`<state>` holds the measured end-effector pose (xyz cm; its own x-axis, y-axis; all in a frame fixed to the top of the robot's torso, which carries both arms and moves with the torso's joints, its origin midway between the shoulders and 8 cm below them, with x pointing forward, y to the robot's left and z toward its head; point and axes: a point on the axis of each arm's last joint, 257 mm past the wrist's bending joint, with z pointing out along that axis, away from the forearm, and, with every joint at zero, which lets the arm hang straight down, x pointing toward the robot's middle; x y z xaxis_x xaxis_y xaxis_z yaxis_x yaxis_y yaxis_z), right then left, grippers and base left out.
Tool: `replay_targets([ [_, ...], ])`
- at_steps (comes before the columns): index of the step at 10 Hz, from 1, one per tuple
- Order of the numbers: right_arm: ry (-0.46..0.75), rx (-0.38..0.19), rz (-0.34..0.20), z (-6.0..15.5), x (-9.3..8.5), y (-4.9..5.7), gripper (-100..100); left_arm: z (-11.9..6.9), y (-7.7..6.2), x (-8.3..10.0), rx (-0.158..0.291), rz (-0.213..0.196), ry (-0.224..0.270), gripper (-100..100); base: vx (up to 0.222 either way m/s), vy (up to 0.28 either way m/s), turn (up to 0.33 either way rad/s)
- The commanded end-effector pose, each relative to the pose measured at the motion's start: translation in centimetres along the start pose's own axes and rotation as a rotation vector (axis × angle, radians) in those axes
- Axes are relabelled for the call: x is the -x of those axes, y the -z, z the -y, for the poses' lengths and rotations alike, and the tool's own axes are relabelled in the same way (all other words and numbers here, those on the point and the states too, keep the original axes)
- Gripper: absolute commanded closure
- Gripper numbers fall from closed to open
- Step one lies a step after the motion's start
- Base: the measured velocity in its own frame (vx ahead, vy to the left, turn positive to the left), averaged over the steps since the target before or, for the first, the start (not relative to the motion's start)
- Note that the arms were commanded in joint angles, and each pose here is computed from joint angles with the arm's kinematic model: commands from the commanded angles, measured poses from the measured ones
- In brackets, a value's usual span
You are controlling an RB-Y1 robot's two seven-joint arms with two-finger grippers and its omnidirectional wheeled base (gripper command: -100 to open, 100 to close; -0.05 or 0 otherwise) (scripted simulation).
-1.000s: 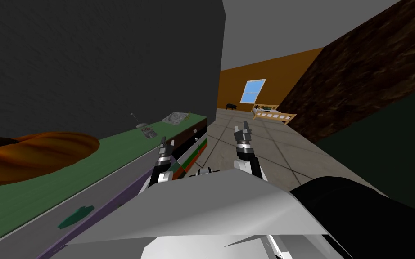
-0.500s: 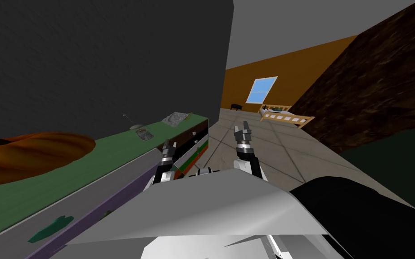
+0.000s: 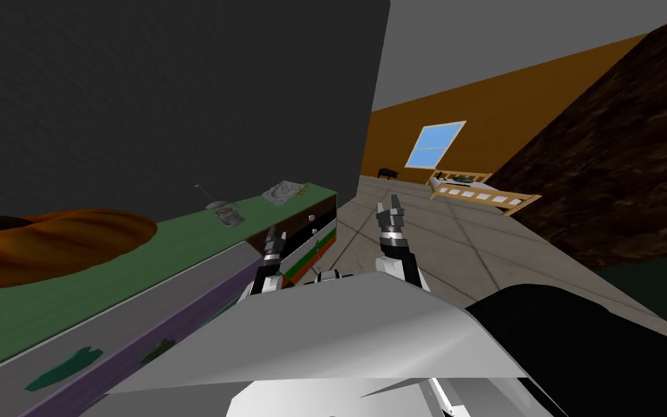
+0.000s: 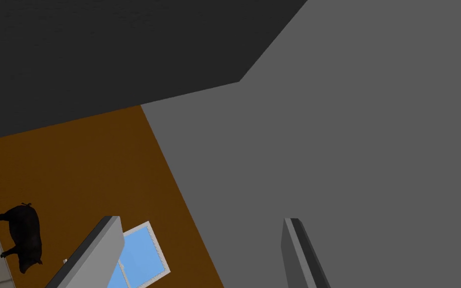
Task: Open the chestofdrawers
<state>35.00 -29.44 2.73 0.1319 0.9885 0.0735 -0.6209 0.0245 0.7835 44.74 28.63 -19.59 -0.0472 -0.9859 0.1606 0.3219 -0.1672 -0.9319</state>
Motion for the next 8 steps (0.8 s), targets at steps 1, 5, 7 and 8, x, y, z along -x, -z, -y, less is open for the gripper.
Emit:
replay_targets([
  [1, 0.000, 0.000, 0.000, 0.0, 0.0, 0.0, 0, -2.1, 0.3, 0.5, 0.036, 0.010, 0.021, -100, 0.089, -0.088, 0.085],
  [5, 0.000, 0.000, 0.000, 0.0, 0.0, 0.0, 0, -5.1, 0.8, 1.0, 0.091, 0.028, 0.057, -100, 0.068, -0.097, 0.129],
  [7, 0.000, 0.000, 0.000, 0.0, 0.0, 0.0, 0, -6.7, 1.1, 1.2, 0.119, 0.037, 0.076, -100, 0.088, -0.093, 0.114],
  [8, 0.000, 0.000, 0.000, 0.0, 0.0, 0.0, 0, -7.8, 1.2, 1.3, 0.139, 0.043, 0.094, -100, 0.061, -0.122, 0.147],
])
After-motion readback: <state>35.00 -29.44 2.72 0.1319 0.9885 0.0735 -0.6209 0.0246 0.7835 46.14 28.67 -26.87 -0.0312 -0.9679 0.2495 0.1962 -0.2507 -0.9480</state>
